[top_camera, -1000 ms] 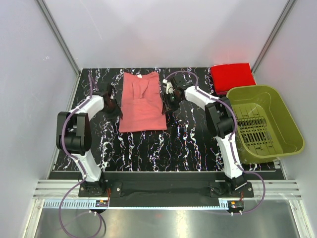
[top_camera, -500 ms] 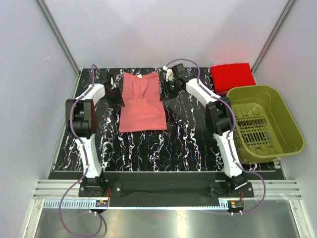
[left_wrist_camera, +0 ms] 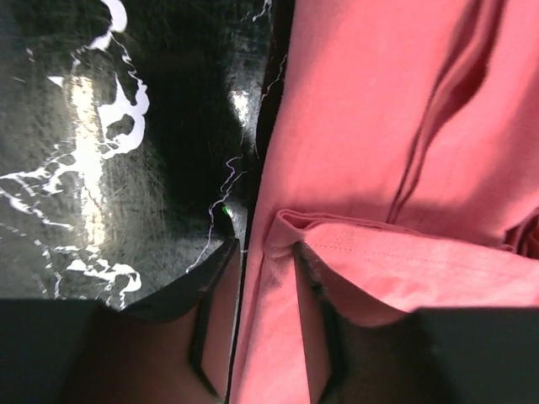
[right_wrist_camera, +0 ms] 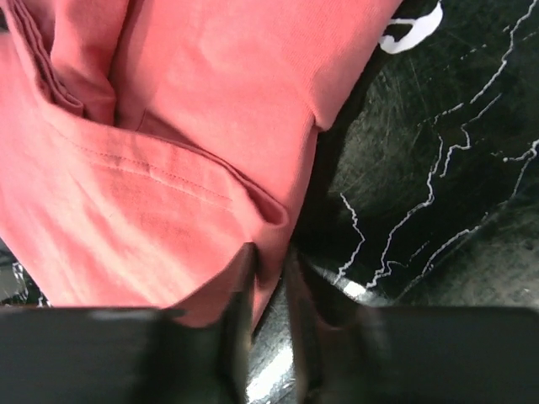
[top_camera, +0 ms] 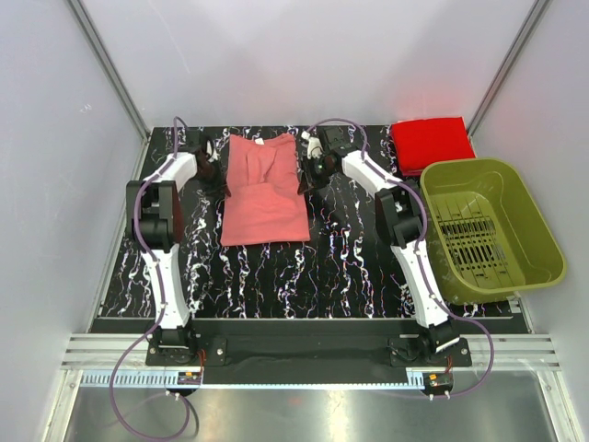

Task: Fold and stack the t-shirts
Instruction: Fold the tshirt

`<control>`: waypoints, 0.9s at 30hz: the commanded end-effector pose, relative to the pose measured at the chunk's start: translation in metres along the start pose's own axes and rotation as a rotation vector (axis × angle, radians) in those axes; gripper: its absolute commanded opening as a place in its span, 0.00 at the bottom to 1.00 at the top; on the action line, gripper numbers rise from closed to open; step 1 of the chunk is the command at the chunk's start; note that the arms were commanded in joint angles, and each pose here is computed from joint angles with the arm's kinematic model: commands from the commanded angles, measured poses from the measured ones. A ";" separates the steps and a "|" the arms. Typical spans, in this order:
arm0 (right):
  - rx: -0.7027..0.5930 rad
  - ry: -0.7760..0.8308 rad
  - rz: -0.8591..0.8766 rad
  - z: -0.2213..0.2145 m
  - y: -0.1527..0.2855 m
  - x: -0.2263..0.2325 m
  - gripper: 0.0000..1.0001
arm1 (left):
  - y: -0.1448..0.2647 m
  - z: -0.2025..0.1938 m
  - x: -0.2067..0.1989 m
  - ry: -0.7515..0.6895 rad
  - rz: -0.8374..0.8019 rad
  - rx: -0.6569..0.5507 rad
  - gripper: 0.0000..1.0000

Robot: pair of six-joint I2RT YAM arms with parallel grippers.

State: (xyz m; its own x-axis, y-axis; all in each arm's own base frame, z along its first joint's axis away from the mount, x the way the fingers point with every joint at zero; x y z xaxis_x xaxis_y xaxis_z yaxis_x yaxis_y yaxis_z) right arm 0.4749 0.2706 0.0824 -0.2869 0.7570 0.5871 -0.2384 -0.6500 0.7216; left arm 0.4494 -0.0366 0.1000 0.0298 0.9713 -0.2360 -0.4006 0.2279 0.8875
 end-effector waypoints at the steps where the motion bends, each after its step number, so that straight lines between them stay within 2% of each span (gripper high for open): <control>1: -0.063 0.045 0.063 0.017 0.005 0.008 0.20 | -0.003 0.013 0.001 -0.019 -0.017 -0.038 0.28; 2: -0.086 0.044 0.068 0.021 0.008 0.008 0.13 | -0.003 0.014 0.011 0.003 -0.007 -0.039 0.15; 3: -0.088 0.031 0.051 0.018 0.005 0.003 0.00 | -0.005 0.013 0.013 0.013 -0.011 -0.038 0.10; 5: -0.131 0.010 0.037 0.023 0.007 -0.001 0.00 | -0.008 0.012 0.018 0.032 0.002 -0.039 0.00; 8: -0.154 -0.030 0.050 0.021 0.011 -0.010 0.00 | -0.009 0.009 0.027 0.088 0.054 -0.033 0.00; 18: -0.172 -0.015 0.125 0.023 0.013 -0.008 0.01 | -0.012 0.014 0.026 0.121 0.013 -0.055 0.00; 19: -0.168 -0.017 0.139 0.023 0.012 -0.007 0.06 | -0.011 0.014 0.025 0.122 0.006 -0.057 0.05; 20: -0.167 -0.018 0.147 0.024 0.012 -0.006 0.19 | -0.009 0.016 0.024 0.123 0.003 -0.061 0.14; 22: -0.173 -0.027 0.145 0.028 0.014 -0.003 0.27 | 0.004 0.018 0.021 0.129 0.016 -0.079 0.21; 24: -0.166 -0.046 0.098 0.027 0.020 -0.003 0.37 | 0.025 0.023 0.021 0.128 0.073 -0.102 0.37; 25: -0.172 -0.053 0.081 0.029 0.030 0.002 0.40 | 0.033 0.025 0.021 0.126 0.090 -0.108 0.48; 26: -0.158 -0.073 0.063 0.022 0.031 0.000 0.49 | 0.049 0.028 0.020 0.118 0.122 -0.131 0.54; 27: -0.164 -0.070 0.067 0.023 0.044 0.008 0.53 | 0.057 0.025 0.020 0.111 0.133 -0.123 0.55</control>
State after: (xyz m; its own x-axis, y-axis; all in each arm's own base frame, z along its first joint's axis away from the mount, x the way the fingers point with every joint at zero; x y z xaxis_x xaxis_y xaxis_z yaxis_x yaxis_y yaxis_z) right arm 0.4875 0.2604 0.0796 -0.2423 0.6885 0.6835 -0.3147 -0.7222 0.6160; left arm 0.4543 -0.0172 0.1024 -0.1075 0.9637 -0.2444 -0.4227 0.1781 0.8886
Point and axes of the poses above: each gripper's point midway between its finger pads, its own y axis back along the fingers, its own x axis along the line the jaws close on, z = x × y, the point moved 8 cm from there along y, back along the fingers, and after that the axes turned 13 degrees about -y, right-handed, at the moved point
